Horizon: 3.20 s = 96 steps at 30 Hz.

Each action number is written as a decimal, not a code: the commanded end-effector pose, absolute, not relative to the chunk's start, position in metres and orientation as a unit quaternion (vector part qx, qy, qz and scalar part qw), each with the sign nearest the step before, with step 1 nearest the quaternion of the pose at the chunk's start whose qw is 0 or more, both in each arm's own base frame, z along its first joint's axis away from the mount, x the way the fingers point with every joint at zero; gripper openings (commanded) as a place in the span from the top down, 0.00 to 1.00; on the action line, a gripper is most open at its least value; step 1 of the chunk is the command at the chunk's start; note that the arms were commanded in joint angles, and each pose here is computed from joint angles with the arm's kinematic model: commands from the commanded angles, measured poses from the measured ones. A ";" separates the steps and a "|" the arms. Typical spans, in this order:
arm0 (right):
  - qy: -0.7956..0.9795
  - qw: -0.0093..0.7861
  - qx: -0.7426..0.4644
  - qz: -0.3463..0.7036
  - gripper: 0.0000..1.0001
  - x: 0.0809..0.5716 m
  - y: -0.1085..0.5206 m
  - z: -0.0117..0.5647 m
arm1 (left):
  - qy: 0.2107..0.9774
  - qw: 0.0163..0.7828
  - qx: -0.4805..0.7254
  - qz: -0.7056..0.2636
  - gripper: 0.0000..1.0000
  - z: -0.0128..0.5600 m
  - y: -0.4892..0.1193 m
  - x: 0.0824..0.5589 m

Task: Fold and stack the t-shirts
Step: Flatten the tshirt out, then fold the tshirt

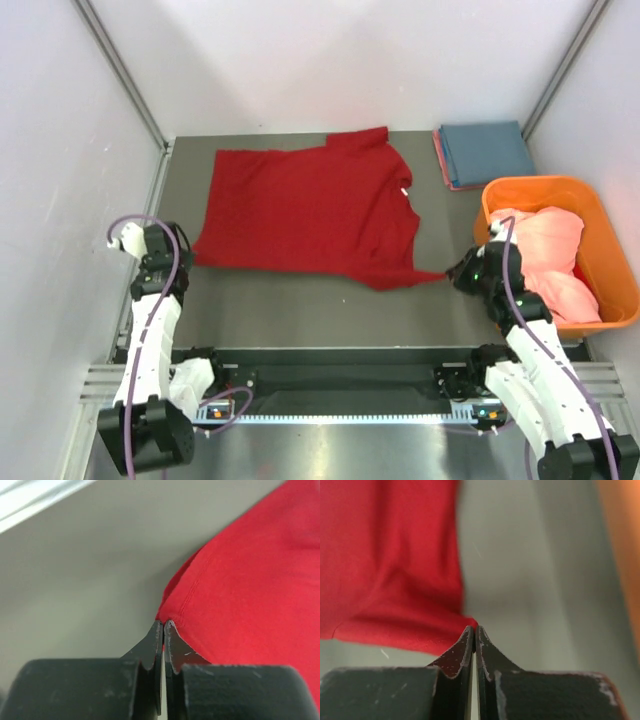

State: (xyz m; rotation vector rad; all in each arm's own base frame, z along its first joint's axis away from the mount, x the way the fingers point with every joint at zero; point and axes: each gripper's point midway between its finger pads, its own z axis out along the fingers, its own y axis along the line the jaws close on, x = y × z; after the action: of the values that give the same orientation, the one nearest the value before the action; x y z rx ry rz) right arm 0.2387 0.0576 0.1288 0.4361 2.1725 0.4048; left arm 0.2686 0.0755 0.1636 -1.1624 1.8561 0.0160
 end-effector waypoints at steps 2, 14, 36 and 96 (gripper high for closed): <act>0.866 0.423 0.196 0.184 1.00 0.226 0.062 0.128 | 0.722 0.431 -0.533 0.092 1.00 0.129 0.104 0.245; 0.879 0.380 0.206 0.200 1.00 0.202 0.074 0.116 | 0.691 0.425 -0.565 0.151 1.00 0.117 0.123 0.234; 0.919 0.387 0.069 -0.010 1.00 0.187 0.124 0.131 | 0.698 0.406 -0.566 0.165 1.00 0.108 0.126 0.242; 0.904 0.383 -0.133 -0.136 1.00 0.299 0.137 0.162 | 0.721 0.355 -0.583 0.122 1.00 0.079 0.109 0.277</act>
State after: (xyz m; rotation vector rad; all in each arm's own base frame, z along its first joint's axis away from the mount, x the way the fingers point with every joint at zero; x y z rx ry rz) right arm 0.2733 0.1282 0.1352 -0.3265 2.3777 -0.3808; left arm 0.2517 0.1007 0.0575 -1.5233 1.9528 0.3425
